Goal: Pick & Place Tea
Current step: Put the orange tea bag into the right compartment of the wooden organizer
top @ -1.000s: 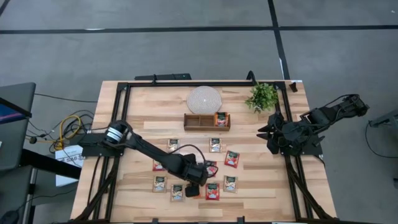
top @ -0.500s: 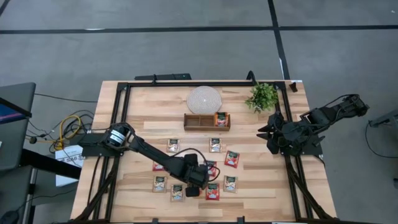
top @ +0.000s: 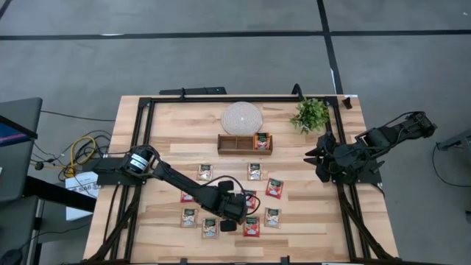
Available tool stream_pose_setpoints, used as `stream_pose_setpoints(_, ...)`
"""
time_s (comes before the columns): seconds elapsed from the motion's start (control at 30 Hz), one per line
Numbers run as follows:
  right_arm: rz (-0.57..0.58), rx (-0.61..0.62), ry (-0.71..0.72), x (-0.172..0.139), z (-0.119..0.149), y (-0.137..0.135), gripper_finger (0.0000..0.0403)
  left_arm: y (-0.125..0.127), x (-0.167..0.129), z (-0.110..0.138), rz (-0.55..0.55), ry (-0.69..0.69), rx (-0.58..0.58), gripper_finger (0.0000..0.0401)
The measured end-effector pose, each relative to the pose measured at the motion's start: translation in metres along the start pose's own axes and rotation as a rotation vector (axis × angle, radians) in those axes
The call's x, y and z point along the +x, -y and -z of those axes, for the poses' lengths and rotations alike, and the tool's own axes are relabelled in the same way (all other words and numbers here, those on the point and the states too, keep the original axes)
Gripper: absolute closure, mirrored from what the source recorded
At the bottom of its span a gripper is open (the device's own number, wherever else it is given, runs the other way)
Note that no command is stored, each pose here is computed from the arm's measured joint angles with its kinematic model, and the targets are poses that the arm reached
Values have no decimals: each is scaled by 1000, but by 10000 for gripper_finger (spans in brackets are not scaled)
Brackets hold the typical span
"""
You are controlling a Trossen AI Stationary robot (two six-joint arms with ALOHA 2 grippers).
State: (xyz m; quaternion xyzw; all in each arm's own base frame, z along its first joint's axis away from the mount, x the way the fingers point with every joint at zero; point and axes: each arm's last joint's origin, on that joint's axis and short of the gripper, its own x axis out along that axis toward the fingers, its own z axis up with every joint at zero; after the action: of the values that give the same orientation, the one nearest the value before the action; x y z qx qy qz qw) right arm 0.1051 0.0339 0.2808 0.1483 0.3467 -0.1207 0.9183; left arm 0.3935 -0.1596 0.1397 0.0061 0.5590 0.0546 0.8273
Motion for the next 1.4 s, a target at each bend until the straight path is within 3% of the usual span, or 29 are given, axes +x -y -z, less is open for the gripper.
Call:
stream_pose_setpoints(0.23,0,0,0,0,0,0,295,-3,0,0,-78,30,1,339)
stream_pose_setpoints(0.53,0,0,0,0,0,0,295,-3,-1,-1,-91,26,3,398)
stream_pose_setpoints(1.13,-10,6,7,0,-1,-1,295,-2,-67,-42,-147,33,11,401)
stream_pose_setpoints(1.4,-98,20,24,2,-6,-8,295,-4,-103,-67,-176,146,15,401)
